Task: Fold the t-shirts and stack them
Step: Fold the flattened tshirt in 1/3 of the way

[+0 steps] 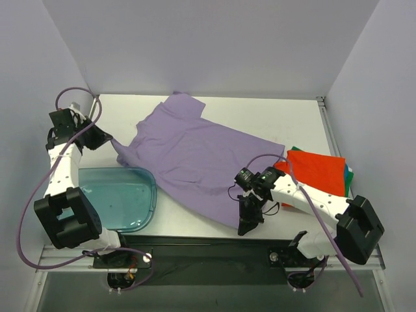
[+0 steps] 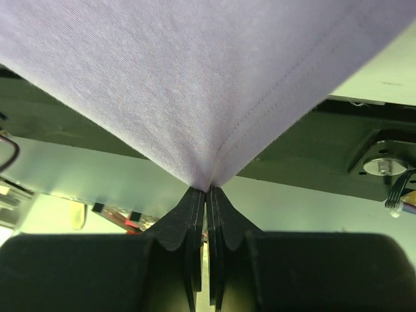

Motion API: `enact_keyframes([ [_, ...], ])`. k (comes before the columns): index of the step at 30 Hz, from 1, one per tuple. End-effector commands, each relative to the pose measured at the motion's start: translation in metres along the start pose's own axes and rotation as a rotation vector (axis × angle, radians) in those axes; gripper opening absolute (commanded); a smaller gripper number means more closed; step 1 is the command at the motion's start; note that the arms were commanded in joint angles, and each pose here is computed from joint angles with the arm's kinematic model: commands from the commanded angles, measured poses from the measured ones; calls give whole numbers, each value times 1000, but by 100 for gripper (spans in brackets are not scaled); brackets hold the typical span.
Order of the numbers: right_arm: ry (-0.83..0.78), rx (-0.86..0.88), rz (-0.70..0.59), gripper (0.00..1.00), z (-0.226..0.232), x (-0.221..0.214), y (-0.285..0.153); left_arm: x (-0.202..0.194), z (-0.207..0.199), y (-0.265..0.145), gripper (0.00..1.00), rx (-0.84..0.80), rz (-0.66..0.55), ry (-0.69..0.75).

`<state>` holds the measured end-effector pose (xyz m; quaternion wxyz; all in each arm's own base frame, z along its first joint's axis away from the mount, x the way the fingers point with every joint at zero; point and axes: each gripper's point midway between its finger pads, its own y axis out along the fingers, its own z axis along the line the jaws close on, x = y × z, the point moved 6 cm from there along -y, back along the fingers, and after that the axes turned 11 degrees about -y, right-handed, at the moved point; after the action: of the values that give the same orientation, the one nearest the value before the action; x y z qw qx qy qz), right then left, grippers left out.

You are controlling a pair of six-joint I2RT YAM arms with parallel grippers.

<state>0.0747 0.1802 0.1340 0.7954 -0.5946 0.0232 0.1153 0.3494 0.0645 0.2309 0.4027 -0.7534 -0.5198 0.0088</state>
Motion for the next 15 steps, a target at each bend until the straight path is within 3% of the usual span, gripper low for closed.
enact_keyframes([
  [1,76,-36,18,0,-13,-8,-5,-7,-11,-2,0,8,14,82],
  [15,179,22,-40,0,-49,31,-28,-9,-70,48,0,-54,88,115],
])
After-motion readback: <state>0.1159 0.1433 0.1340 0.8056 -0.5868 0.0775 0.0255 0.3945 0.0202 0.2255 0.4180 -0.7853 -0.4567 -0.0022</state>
